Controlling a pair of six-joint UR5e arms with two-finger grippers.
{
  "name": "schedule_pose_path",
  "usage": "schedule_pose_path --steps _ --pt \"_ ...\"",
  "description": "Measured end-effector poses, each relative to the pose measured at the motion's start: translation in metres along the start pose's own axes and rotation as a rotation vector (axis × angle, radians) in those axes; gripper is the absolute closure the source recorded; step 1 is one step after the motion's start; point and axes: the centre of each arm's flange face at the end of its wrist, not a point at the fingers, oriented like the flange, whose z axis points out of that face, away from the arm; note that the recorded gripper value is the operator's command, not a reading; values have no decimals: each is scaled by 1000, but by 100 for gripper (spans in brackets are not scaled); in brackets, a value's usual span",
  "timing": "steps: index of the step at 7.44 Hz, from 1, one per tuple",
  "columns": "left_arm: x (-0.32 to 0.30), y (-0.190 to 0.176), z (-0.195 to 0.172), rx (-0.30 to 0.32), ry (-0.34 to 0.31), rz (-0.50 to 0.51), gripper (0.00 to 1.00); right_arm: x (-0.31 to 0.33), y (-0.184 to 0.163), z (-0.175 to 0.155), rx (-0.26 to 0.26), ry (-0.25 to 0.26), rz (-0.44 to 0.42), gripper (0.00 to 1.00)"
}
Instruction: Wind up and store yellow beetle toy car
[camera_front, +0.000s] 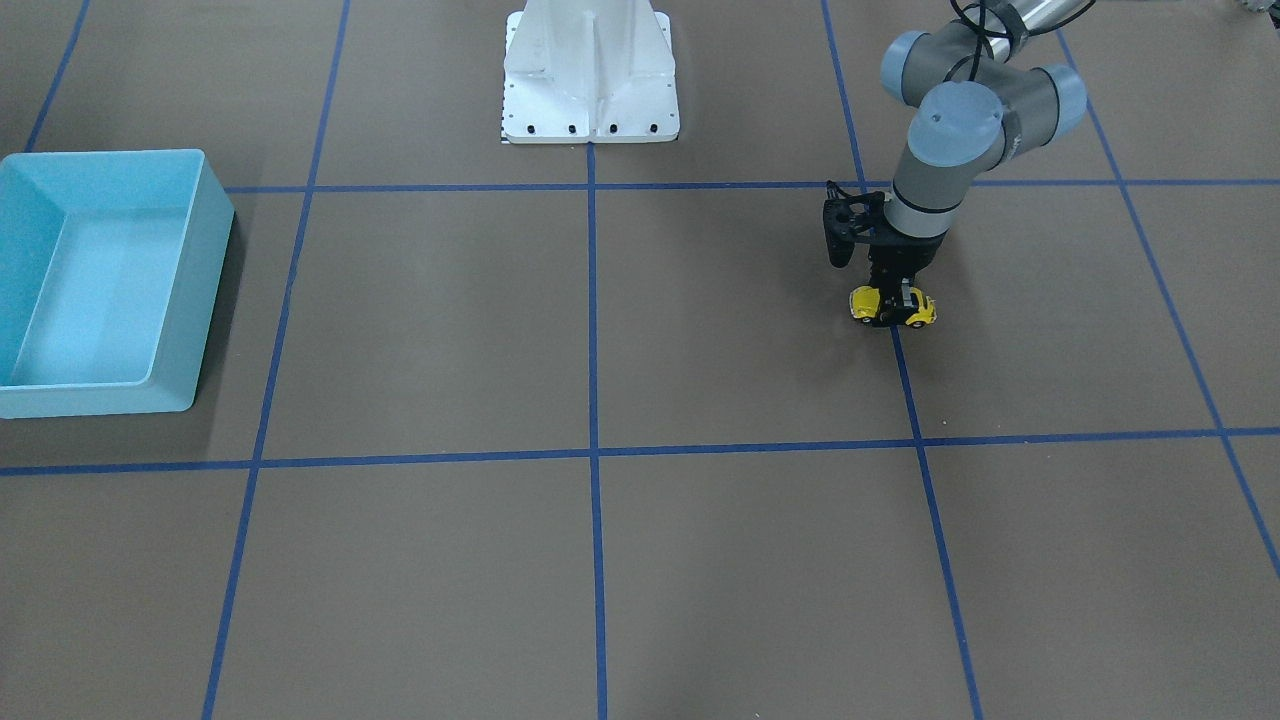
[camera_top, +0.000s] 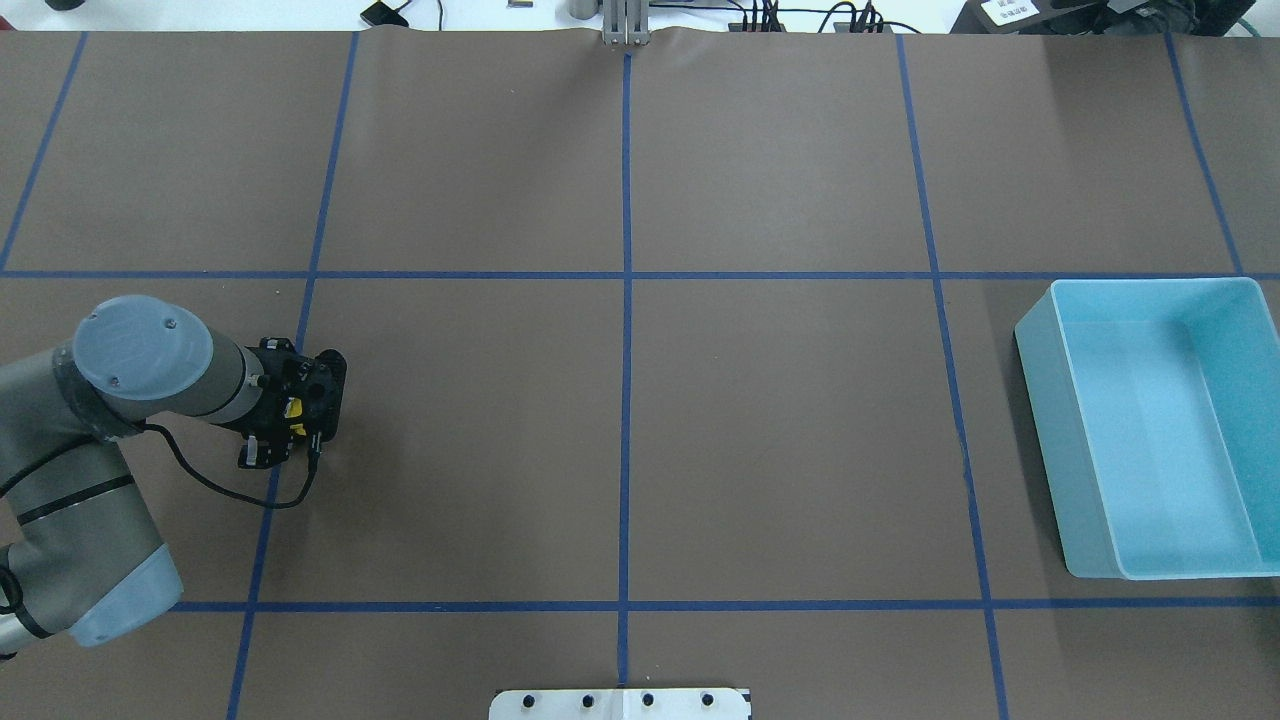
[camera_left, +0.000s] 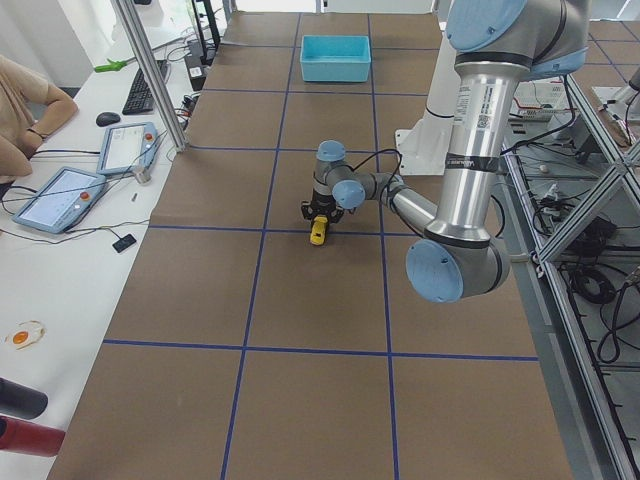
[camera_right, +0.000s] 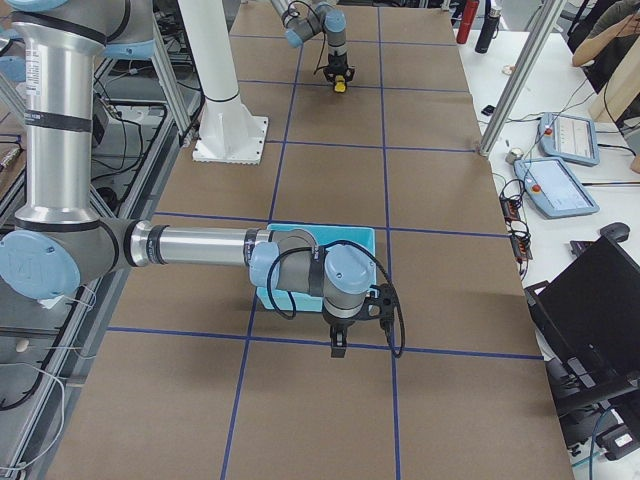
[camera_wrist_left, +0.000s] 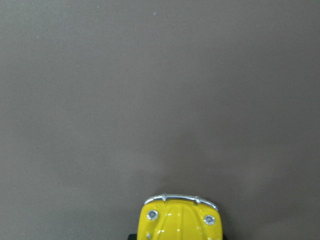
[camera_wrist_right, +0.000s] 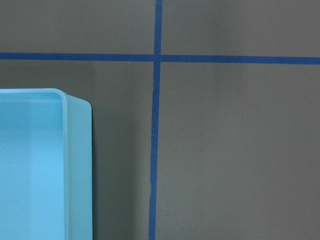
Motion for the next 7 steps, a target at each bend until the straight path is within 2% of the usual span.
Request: schedule_pose_path --steps 1,7 --pt "1 2 1 -3 1 -1 1 0 0 0 0 0 0 0" --pt "-5 6 -4 2 -9 -8 0 -1 0 0 0 -1 -2 0"
